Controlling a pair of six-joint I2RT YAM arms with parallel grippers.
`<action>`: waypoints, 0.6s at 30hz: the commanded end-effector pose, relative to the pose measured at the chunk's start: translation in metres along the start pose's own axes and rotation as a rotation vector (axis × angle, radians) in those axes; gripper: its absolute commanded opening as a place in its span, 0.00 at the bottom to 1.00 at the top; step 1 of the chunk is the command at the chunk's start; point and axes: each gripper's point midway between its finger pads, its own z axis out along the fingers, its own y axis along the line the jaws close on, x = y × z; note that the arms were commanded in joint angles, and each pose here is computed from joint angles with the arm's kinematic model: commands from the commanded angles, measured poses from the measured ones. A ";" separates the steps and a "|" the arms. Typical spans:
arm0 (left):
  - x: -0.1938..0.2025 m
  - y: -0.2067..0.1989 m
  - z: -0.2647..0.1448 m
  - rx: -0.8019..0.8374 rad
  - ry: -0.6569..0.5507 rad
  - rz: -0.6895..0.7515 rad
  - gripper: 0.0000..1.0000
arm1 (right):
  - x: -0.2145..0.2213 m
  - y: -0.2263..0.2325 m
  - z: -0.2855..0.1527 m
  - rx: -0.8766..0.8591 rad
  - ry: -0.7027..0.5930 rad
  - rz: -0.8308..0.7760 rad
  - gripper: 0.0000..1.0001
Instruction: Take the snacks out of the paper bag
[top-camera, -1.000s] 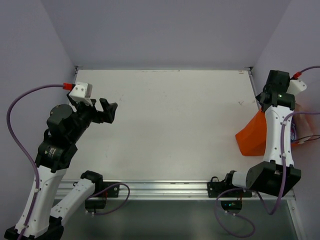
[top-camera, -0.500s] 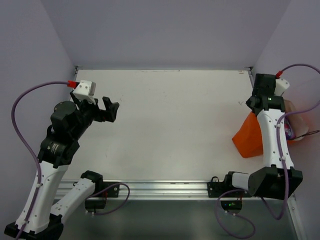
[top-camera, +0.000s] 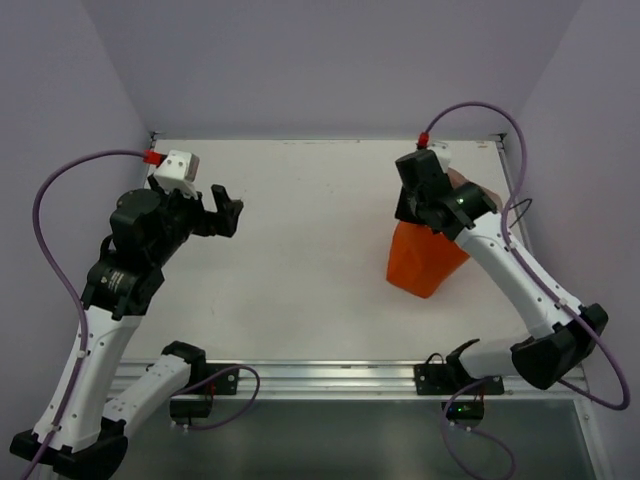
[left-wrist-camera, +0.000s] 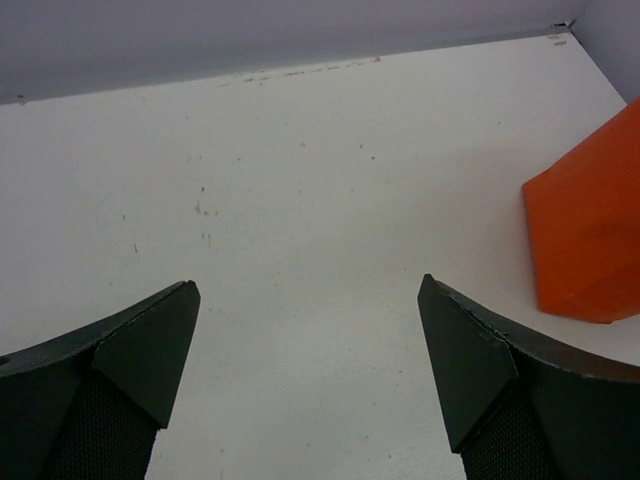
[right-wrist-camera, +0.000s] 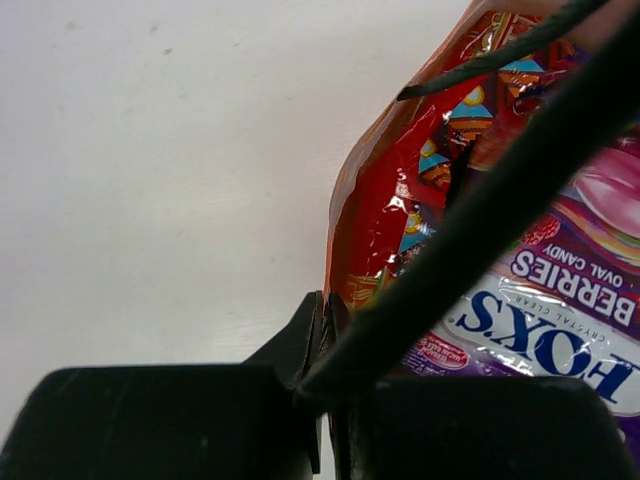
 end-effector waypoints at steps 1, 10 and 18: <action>-0.007 -0.010 0.001 0.040 -0.005 -0.021 1.00 | -0.029 0.084 -0.040 -0.247 -0.093 0.054 0.00; 0.010 -0.008 0.008 0.029 0.051 -0.066 1.00 | 0.014 0.236 -0.071 -0.471 -0.035 -0.162 0.00; 0.010 0.001 0.003 -0.034 0.038 -0.104 1.00 | 0.034 0.288 -0.080 -0.558 -0.020 -0.234 0.06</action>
